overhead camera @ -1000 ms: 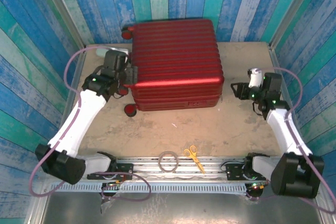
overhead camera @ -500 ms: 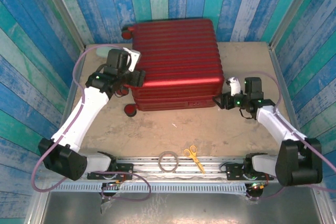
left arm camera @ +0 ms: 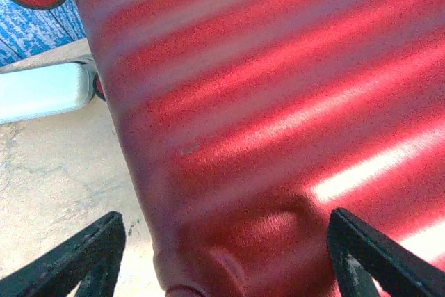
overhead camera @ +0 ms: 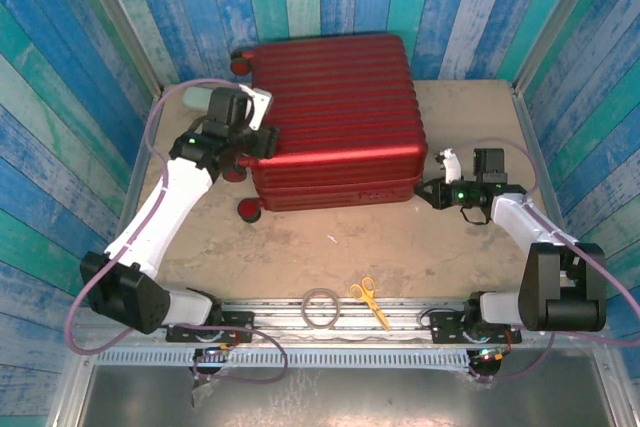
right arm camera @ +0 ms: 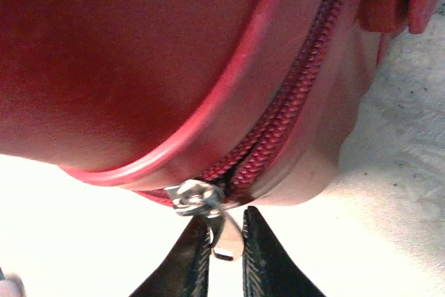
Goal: Pack the luggage
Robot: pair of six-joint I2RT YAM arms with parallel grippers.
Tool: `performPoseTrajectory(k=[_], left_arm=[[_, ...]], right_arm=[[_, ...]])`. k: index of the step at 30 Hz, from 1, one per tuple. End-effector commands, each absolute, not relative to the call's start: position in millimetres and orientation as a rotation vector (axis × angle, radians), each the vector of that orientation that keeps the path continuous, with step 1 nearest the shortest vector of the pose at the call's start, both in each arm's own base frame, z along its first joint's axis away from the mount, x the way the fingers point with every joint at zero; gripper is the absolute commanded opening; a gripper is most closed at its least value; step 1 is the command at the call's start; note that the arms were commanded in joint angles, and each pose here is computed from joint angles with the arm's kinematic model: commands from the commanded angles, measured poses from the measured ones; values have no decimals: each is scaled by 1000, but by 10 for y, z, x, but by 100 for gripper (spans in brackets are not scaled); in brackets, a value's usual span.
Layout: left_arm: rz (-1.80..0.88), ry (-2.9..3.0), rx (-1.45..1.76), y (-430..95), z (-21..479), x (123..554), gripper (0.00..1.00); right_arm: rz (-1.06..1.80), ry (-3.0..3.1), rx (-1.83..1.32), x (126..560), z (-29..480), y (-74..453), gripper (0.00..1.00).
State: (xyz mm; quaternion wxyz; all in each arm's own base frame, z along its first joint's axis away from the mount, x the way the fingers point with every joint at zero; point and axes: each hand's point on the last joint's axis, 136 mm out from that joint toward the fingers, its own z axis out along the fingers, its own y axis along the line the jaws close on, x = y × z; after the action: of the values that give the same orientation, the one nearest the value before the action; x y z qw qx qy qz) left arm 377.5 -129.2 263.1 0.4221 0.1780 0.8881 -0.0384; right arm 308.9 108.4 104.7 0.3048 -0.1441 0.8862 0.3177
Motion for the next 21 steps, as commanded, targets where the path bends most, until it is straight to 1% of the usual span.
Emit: performPoseTrajectory(k=[1, 2, 3, 8, 10, 13, 17, 21], left_arm=[[-47, 2404, 517, -1212, 2136, 3625, 74], [-46, 2407, 517, -1212, 2123, 3623, 72], [-42, 2410, 513, -1203, 2112, 3623, 71], [-36, 2414, 502, -1182, 2067, 3600, 65], [-49, 2420, 490, -1192, 2039, 3594, 63], [-67, 2432, 446, -1198, 1993, 3599, 55], [-111, 2445, 388, -1233, 1946, 3611, 48], [-167, 2444, 362, -1295, 1919, 3612, 45]], right_arm=[[803, 2300, -388, 3230, 1175, 1063, 8], [791, 2305, -379, 3237, 1174, 1053, 3], [785, 2309, -373, 3236, 1167, 1044, 1], [705, 2316, -381, 3258, 1160, 1055, 0], [604, 2318, -422, 3233, 1163, 1082, 1], [471, 2275, -504, 3149, 1244, 1190, 0], [403, 2219, -505, 3041, 1381, 1287, 1], [336, 2204, -497, 2940, 1408, 1351, 1]])
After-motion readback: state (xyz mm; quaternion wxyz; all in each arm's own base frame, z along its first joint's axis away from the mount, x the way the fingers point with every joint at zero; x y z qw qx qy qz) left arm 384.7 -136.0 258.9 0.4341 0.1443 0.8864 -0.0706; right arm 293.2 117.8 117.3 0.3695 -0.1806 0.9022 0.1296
